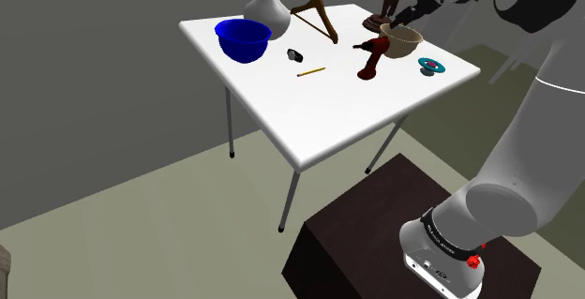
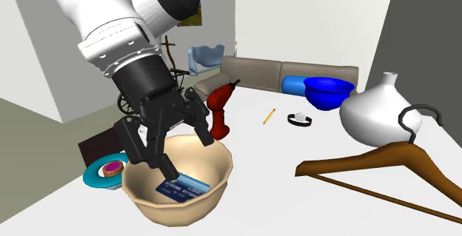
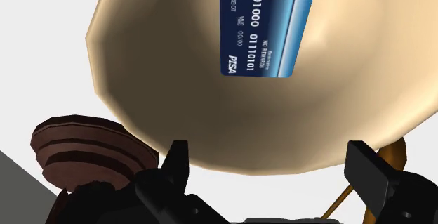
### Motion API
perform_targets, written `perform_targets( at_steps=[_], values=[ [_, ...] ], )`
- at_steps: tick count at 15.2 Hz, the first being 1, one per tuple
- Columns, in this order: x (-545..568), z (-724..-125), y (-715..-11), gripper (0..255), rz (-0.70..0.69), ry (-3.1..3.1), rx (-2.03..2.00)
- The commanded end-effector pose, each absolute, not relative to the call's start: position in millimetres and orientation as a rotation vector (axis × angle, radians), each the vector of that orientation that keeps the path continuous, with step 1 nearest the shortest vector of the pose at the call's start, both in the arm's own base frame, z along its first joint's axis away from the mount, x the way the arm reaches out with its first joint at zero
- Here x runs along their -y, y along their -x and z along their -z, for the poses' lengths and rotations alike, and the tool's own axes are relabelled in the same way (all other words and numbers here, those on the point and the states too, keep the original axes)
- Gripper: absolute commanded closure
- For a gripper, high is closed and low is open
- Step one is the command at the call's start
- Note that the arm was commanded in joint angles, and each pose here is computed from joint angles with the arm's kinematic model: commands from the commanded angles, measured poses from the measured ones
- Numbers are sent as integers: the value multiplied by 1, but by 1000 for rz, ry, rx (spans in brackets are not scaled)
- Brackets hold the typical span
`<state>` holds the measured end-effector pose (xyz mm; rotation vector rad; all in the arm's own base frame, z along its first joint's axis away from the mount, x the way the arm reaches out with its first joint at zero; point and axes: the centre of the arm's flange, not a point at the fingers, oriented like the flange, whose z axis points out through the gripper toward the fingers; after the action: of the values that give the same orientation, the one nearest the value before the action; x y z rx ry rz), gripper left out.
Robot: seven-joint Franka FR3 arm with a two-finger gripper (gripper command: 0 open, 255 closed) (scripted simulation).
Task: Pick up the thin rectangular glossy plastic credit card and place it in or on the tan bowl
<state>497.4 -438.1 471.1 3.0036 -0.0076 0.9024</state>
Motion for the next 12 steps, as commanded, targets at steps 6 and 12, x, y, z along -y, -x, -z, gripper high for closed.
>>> perform_targets(
  at_steps=[6,12],
  values=[
    [438,-513,-470,0,-902,-3004,8],
    [438,-513,-470,0,-902,-3004,8]
  ],
)
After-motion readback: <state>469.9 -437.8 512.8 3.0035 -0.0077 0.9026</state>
